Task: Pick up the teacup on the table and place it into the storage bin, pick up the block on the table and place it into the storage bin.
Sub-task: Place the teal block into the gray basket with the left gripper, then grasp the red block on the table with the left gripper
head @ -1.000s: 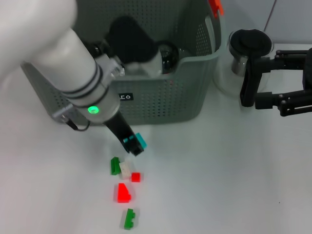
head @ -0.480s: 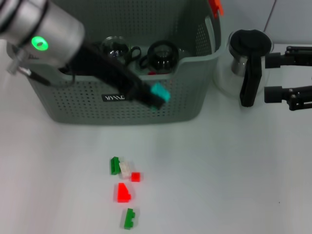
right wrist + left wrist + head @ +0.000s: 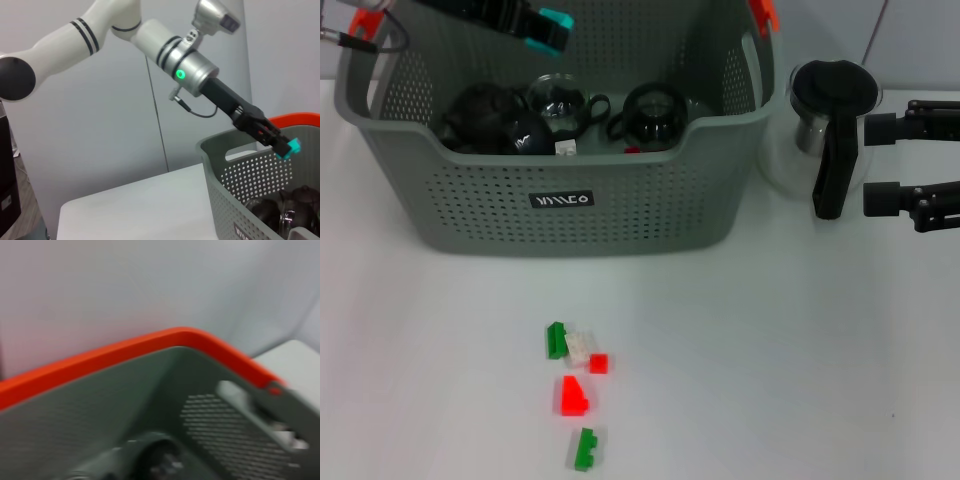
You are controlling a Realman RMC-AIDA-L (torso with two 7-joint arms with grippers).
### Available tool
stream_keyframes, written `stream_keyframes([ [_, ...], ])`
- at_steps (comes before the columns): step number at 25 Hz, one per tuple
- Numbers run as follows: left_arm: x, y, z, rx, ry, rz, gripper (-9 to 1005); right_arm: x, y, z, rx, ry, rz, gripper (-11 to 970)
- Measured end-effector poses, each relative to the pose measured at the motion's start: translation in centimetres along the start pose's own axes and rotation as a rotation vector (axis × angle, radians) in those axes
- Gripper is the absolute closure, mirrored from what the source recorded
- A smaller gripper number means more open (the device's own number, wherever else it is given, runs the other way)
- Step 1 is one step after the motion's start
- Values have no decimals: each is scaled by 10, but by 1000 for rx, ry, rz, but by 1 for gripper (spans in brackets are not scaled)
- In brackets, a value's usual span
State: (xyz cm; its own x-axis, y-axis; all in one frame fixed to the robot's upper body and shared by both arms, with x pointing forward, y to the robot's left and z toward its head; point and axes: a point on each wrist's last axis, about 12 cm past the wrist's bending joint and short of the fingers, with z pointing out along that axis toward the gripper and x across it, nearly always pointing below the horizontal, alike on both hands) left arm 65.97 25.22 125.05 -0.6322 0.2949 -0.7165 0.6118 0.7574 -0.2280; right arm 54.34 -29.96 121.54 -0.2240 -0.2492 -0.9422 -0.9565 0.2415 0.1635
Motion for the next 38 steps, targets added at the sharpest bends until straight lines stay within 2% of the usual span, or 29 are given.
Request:
stream_keyframes([
  [3, 1, 5, 11, -73, 11, 8, 595, -1, -1, 1, -4, 3, -1, 79],
  [8, 3, 7, 16, -106, -5, 7, 596, -1, -1, 2, -5, 6, -6, 79],
  [13, 4, 7, 18, -122, 8, 27, 468, -2, -1, 2, -4, 2, -11, 79],
  [17, 4, 3, 17, -133, 46, 68, 280, -2, -1, 3, -9, -1, -8, 79],
  [22, -2, -21, 2, -68, 102, 160, 142, -3, -3, 5, -17, -8, -5, 79],
  [27, 3, -57, -13, 43, 197, 293, 28, -2, -4, 6, -17, -14, -7, 80],
  [31, 17, -76, -20, 122, 266, 388, 32, -3, -5, 6, -19, -21, -9, 80],
  [38, 44, -89, -18, 213, 350, 470, 42, 0, -5, 11, -35, -35, 10, 80],
])
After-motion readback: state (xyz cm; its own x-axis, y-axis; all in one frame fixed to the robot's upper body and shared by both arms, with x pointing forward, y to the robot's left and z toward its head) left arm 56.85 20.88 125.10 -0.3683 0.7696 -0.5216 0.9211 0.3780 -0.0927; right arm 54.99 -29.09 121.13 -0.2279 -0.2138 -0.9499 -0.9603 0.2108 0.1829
